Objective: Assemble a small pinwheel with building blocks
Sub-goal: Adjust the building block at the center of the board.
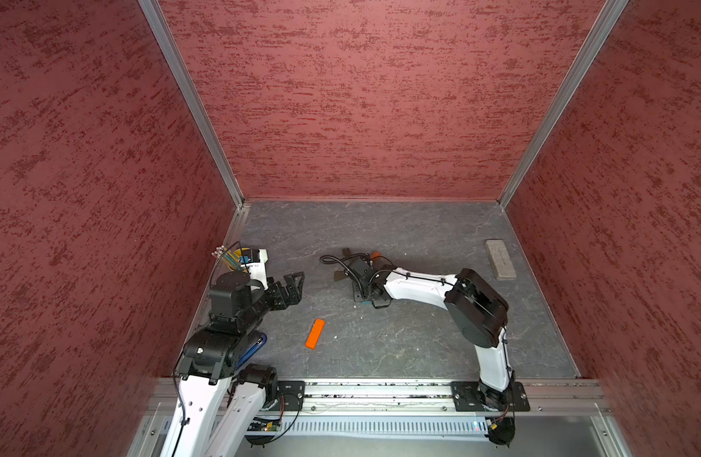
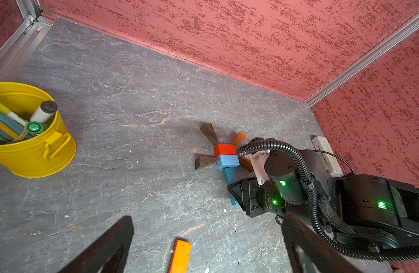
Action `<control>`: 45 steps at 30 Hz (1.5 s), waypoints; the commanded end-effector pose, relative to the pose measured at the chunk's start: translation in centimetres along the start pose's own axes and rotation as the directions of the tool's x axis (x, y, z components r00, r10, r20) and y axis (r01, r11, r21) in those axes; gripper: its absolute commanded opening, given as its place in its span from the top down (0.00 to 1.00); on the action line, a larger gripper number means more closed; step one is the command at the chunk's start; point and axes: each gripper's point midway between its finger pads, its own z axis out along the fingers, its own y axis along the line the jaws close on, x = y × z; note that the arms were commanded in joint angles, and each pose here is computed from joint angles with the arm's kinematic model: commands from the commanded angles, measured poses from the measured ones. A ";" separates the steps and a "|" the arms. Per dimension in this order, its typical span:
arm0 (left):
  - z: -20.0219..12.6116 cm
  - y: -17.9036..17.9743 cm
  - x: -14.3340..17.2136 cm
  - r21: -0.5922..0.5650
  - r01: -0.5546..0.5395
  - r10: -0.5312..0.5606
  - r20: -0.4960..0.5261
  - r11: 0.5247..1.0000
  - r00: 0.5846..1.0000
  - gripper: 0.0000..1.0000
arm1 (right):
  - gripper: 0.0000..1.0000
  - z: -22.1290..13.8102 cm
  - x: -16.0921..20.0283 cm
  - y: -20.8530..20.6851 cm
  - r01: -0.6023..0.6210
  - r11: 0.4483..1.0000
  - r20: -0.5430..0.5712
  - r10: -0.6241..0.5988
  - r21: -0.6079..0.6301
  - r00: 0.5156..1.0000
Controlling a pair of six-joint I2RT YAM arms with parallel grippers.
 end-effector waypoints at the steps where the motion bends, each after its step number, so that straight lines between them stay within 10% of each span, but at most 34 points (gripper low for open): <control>1: 0.2 -0.1 -0.2 0.011 0.006 -0.007 0.010 1.000 1.000 0.00 | 0.68 -0.9 -1.0 1.1 -0.029 0.998 0.025 0.031 -0.051 0.999; 37: 0.5 -0.1 -0.1 0.017 0.011 -0.011 0.007 1.000 1.000 0.00 | 0.58 -1.7 -1.5 1.1 -0.044 0.998 0.047 0.046 -0.053 0.998; 45: 2.4 -0.3 1.1 0.051 -0.012 0.015 -0.048 0.999 0.999 0.00 | 0.56 -7.1 -3.4 1.1 -0.038 0.989 0.164 0.061 -0.141 0.985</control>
